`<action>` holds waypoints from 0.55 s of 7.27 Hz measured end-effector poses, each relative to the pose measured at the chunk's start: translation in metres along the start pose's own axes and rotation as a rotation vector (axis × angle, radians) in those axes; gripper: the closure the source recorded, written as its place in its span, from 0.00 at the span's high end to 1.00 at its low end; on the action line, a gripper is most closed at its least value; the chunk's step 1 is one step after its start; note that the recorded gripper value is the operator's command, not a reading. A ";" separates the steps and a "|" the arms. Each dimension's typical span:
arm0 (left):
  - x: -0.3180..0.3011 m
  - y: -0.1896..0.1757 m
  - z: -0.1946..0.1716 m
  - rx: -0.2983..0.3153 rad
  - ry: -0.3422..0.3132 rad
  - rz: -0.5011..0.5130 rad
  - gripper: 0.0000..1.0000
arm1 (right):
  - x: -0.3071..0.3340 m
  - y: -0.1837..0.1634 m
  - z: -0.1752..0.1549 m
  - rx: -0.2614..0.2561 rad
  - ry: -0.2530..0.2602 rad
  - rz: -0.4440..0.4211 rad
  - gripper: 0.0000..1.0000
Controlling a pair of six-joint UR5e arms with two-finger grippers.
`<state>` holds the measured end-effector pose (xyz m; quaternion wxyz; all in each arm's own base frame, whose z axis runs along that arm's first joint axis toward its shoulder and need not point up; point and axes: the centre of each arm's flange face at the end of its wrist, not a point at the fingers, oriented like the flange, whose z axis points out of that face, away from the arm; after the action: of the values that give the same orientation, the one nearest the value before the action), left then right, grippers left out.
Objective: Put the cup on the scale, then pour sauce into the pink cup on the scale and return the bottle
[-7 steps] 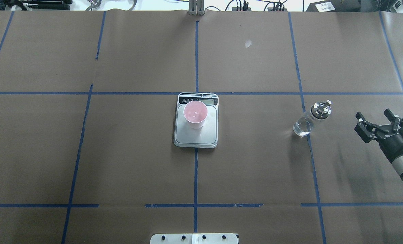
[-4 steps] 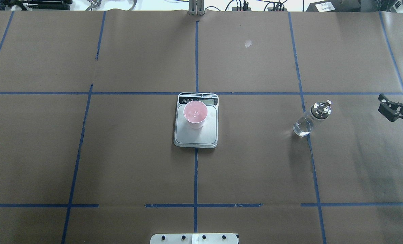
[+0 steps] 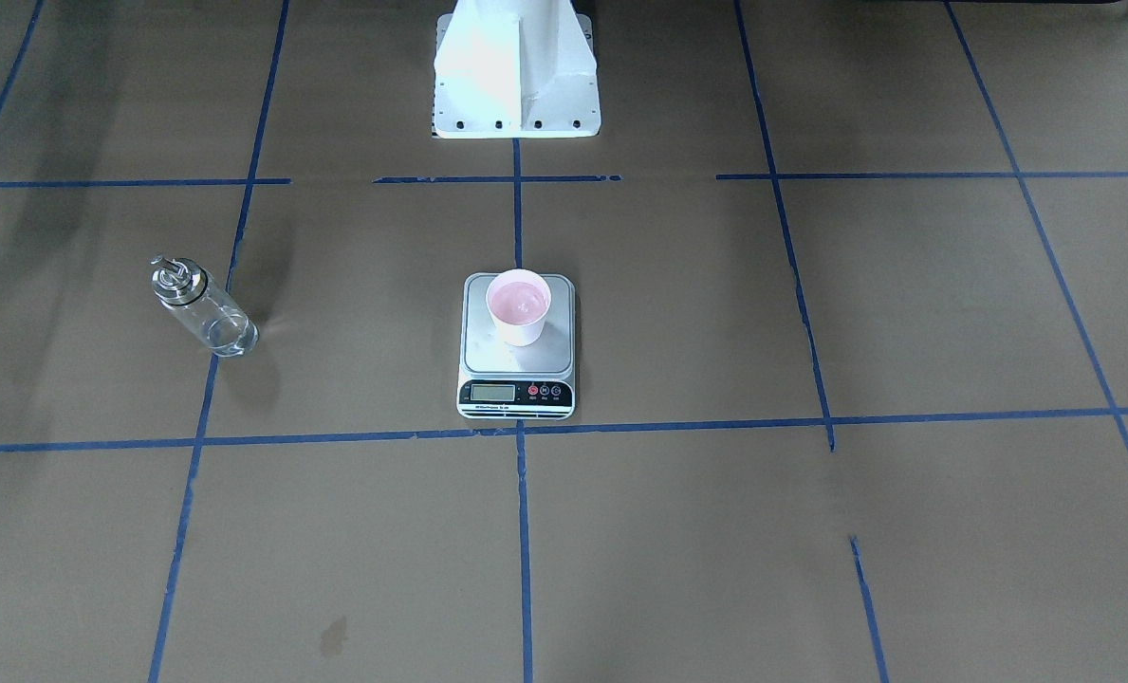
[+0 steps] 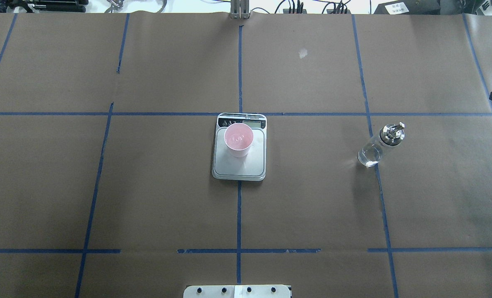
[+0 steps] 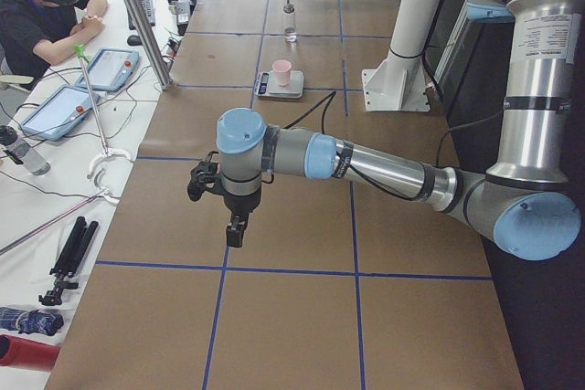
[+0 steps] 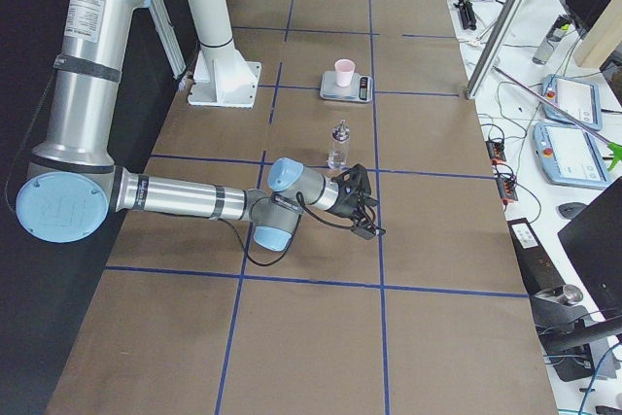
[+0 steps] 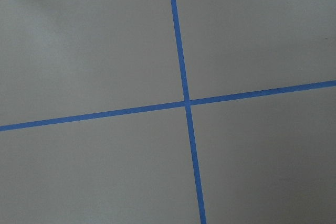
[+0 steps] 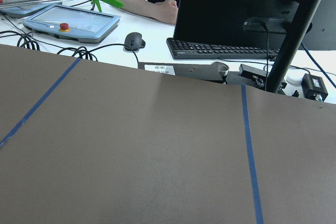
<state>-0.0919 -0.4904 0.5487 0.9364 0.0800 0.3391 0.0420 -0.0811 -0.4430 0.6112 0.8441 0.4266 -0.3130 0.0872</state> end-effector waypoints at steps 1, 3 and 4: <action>0.000 0.000 0.000 0.001 0.000 0.001 1.00 | 0.011 -0.016 0.001 -0.051 -0.009 0.004 1.00; -0.001 0.000 -0.001 0.002 0.000 0.000 1.00 | 0.043 -0.058 0.003 -0.204 -0.007 -0.036 1.00; -0.001 0.000 -0.001 0.003 -0.001 -0.001 1.00 | 0.057 -0.079 0.005 -0.287 0.008 -0.054 1.00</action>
<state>-0.0930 -0.4902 0.5486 0.9364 0.0811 0.3390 0.0412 -0.0063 -0.5028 0.5956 0.8997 0.3097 -0.3071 0.0206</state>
